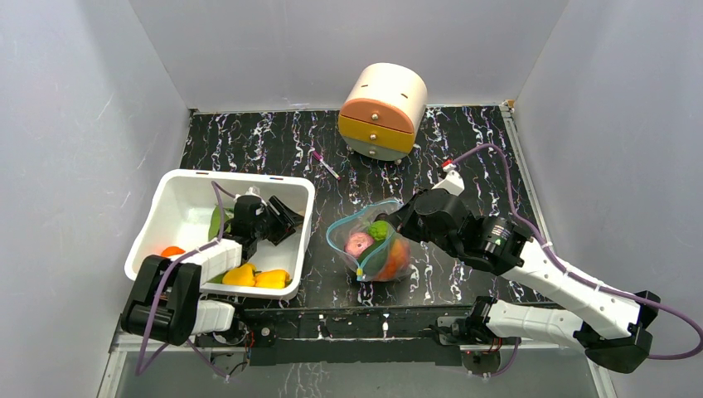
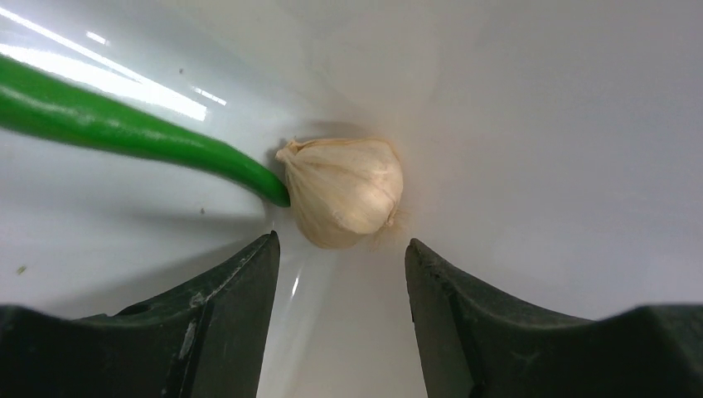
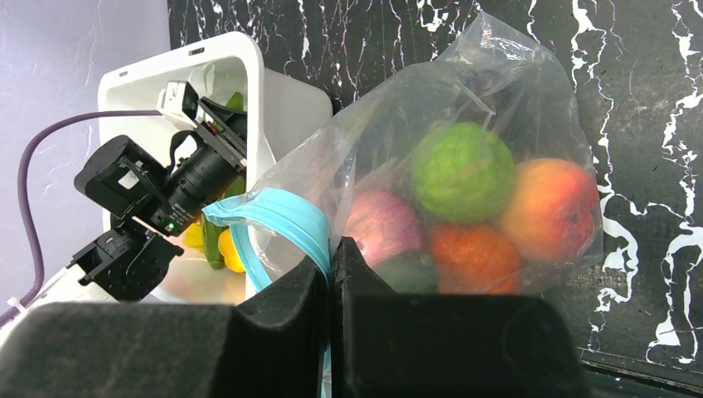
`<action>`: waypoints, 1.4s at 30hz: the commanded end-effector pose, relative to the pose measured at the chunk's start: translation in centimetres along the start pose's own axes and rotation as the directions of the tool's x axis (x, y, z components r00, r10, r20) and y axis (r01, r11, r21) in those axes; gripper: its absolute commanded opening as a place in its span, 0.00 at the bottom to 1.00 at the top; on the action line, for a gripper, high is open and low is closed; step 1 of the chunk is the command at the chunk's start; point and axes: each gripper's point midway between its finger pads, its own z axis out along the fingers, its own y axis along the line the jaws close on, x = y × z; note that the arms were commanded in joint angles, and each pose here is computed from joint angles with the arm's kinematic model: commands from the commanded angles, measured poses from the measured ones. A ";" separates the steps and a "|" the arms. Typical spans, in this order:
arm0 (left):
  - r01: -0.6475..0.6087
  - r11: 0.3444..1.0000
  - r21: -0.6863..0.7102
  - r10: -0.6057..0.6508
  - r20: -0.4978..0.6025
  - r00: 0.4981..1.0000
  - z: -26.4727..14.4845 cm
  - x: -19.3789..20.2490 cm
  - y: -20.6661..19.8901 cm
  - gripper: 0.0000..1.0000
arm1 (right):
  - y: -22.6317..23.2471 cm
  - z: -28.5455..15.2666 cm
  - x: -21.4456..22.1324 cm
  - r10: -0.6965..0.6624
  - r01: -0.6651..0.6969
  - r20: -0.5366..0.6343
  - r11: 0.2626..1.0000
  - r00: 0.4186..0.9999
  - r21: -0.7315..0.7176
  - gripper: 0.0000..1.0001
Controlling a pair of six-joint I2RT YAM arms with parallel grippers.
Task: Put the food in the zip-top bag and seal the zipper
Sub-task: Pick up the fake vegetable from the bin.
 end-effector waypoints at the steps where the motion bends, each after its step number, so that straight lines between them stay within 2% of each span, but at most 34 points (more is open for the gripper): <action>1: -0.034 0.998 0.058 0.031 0.055 0.998 0.5 -1.4 -1.6 0.55 | 2.0 -0.5 -1.2 0.044 -0.041 0.037 0.996 0.998 -0.076 0.00; 14: -0.071 0.997 0.042 0.069 0.062 0.996 1.3 -2.5 -2.3 0.57 | 1.7 -0.5 -1.2 0.041 -0.038 0.044 0.997 0.998 -0.074 0.00; 28: -0.082 0.996 -0.029 0.084 0.041 0.996 0.9 -2.0 -1.0 0.32 | 1.1 -1.2 -1.5 0.052 -0.047 0.058 0.996 0.997 -0.075 0.00; 37: -0.128 0.988 -0.088 0.135 0.082 0.987 -1.8 -2.6 -0.6 0.24 | 1.0 -1.3 -1.3 0.061 -0.057 0.049 0.995 0.997 -0.085 0.00; 42: -0.128 0.987 -0.101 0.136 0.081 0.987 -3.3 -2.0 -0.2 0.24 | 0.8 -1.6 -1.3 0.072 -0.068 0.046 0.994 0.996 -0.090 0.00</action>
